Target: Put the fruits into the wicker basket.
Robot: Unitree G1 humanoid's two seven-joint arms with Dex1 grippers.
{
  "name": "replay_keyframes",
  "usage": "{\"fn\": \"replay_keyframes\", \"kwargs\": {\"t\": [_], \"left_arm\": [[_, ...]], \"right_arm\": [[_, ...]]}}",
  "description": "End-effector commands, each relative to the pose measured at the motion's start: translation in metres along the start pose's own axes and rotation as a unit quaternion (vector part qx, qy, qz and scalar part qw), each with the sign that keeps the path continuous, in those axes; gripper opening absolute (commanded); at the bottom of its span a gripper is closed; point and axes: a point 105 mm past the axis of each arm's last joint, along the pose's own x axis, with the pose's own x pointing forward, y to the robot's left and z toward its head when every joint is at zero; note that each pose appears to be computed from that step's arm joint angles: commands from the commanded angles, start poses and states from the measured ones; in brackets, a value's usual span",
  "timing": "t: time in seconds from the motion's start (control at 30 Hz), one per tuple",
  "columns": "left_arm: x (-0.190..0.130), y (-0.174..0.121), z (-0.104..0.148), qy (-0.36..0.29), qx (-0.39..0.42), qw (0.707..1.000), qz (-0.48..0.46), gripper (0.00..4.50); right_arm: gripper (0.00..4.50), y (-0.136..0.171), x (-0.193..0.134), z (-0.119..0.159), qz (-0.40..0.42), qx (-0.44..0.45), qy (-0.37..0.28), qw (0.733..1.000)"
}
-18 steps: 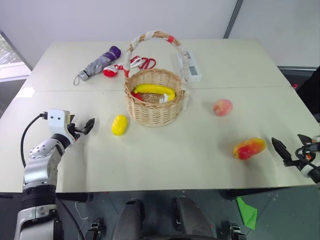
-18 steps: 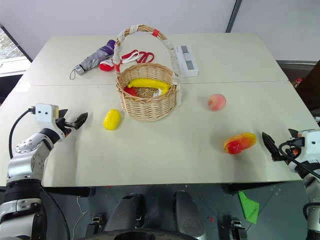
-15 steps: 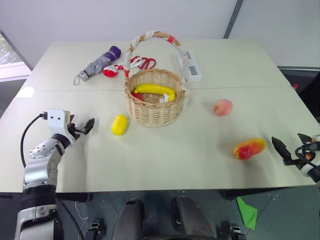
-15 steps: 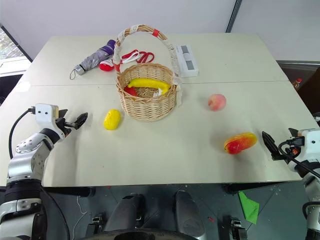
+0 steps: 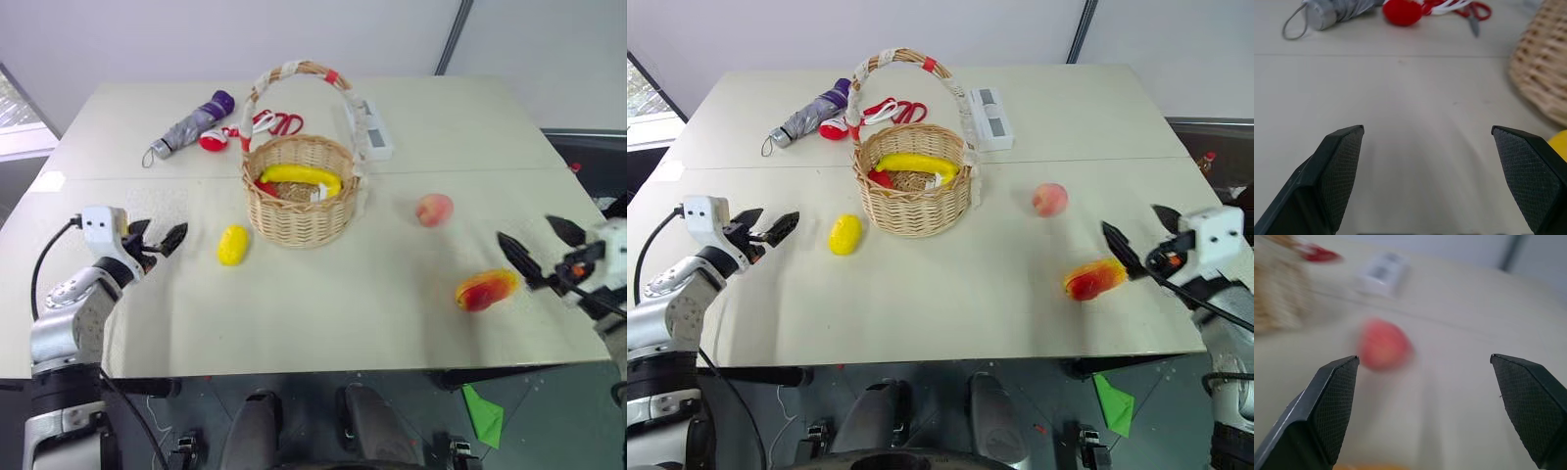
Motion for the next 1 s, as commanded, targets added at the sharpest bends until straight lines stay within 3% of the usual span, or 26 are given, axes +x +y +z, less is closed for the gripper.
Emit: {"fn": "replay_keyframes", "kwargs": {"t": [0.03,0.27,0.47,0.77,0.87,1.0], "left_arm": [[-0.006,-0.026,0.02,0.008,-0.004,0.997,-0.075,4.5],[0.008,-0.059,0.014,0.126,0.02,0.987,-0.099,4.5],[0.02,-0.072,0.011,0.176,0.009,0.98,-0.087,4.5],[0.029,-0.084,-0.016,0.243,0.067,0.964,-0.083,4.5],[0.034,-0.084,-0.01,0.217,0.066,0.971,-0.078,3.58],[0.035,-0.084,-0.013,0.219,0.08,0.969,-0.079,1.71]], "right_arm": [[4.49,0.049,0.013,0.017,0.111,0.001,-0.009,0.994],[4.49,0.13,0.044,0.02,0.252,-0.023,-0.016,0.967],[4.49,0.157,0.055,0.015,0.285,-0.016,-0.028,0.958],[4.49,0.175,0.063,0.017,0.299,-0.012,-0.048,0.953],[4.5,0.176,0.065,0.017,0.296,-0.013,-0.049,0.954],[4.5,0.178,0.067,0.016,0.294,-0.014,-0.048,0.955]]}}
